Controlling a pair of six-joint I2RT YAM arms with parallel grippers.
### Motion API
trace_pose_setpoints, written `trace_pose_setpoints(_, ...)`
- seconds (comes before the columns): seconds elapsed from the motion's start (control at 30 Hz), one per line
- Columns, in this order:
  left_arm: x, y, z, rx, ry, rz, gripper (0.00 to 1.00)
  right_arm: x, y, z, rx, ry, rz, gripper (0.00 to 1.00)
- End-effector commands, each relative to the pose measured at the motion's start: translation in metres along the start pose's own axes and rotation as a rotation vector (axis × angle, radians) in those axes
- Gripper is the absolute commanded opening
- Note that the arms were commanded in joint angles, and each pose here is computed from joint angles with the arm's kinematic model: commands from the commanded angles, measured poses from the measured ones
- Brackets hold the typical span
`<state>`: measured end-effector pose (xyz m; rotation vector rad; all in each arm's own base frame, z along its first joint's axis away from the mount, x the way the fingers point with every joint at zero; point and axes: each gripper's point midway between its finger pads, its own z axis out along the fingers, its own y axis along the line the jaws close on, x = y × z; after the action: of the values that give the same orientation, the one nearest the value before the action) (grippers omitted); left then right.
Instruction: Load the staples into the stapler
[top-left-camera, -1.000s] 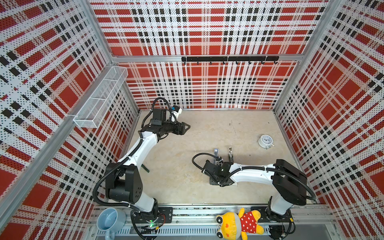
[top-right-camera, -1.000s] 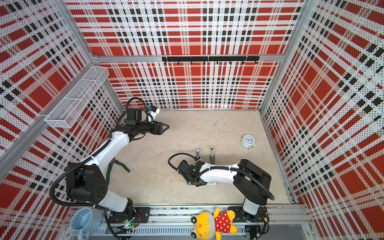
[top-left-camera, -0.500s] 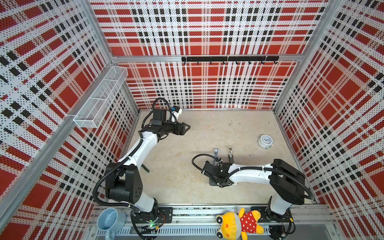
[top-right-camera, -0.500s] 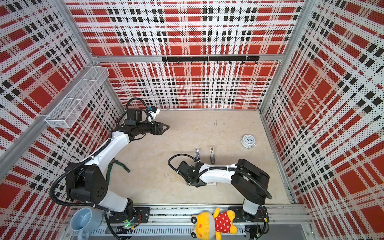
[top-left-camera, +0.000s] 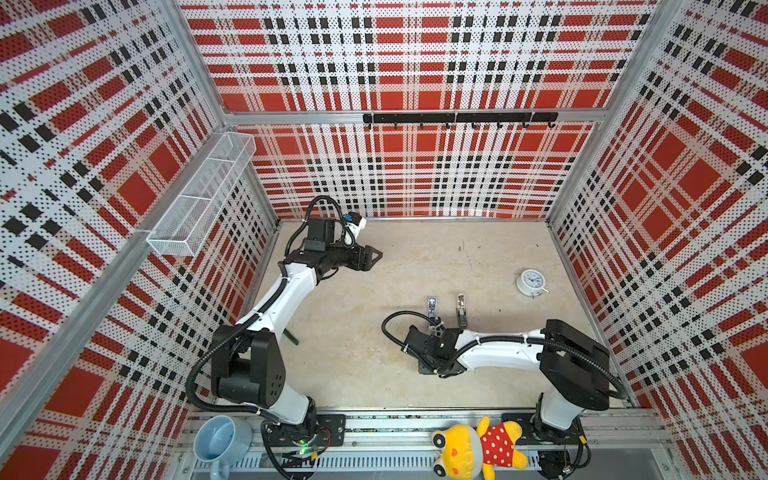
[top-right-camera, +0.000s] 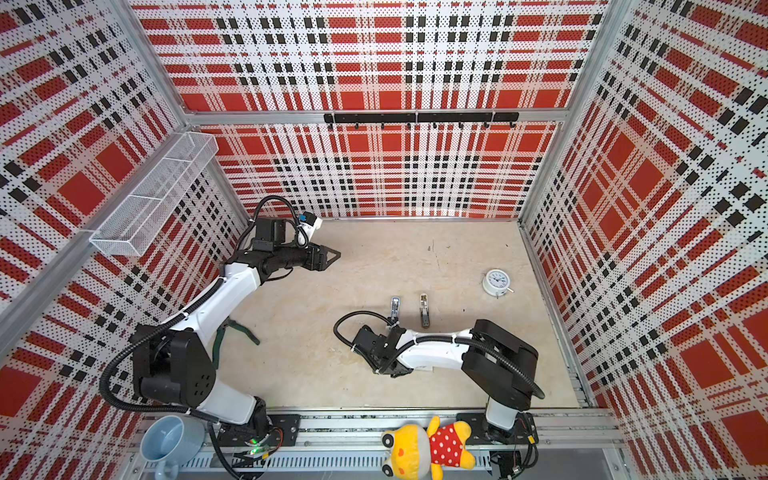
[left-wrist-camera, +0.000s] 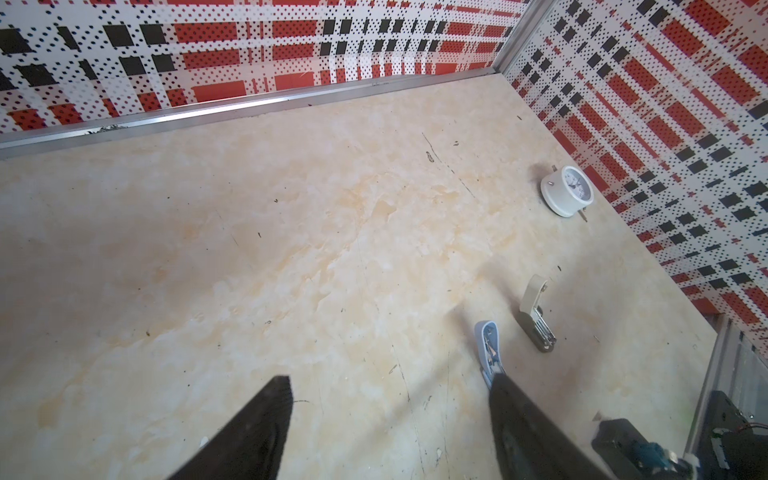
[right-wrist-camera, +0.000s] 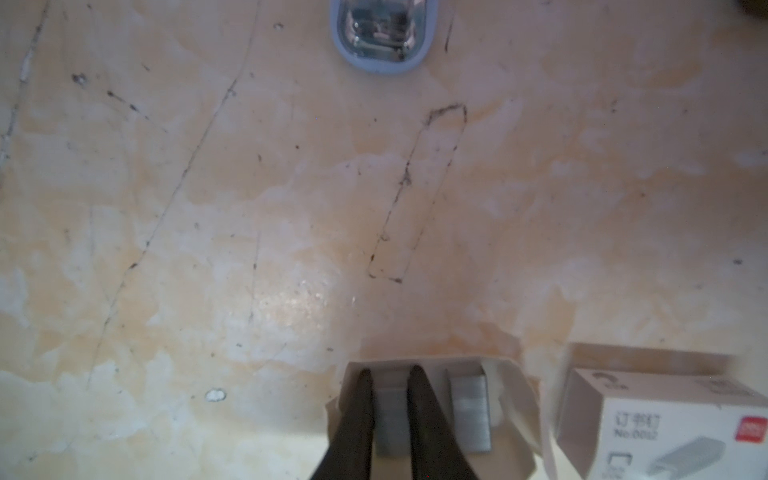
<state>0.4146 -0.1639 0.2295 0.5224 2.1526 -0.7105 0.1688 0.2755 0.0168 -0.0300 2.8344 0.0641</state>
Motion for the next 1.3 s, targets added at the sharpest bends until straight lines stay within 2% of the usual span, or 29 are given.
trace_pose_setpoints(0.0, 0.000, -0.006, -0.005, -0.001, -0.002, 0.013, 0.77, -0.003, 0.001, -0.005, 0.014, -0.019, -0.009, 0.20)
trace_pose_setpoints(0.43, 0.001, -0.010, -0.003, 0.001, 0.001, 0.018, 0.77, -0.004, 0.005, -0.010, -0.003, -0.028, -0.017, 0.22)
trace_pose_setpoints(1.27, 0.002, -0.012, -0.003, 0.000, 0.007, 0.024, 0.77, 0.013, -0.004, 0.007, 0.011, 0.005, 0.002, 0.20)
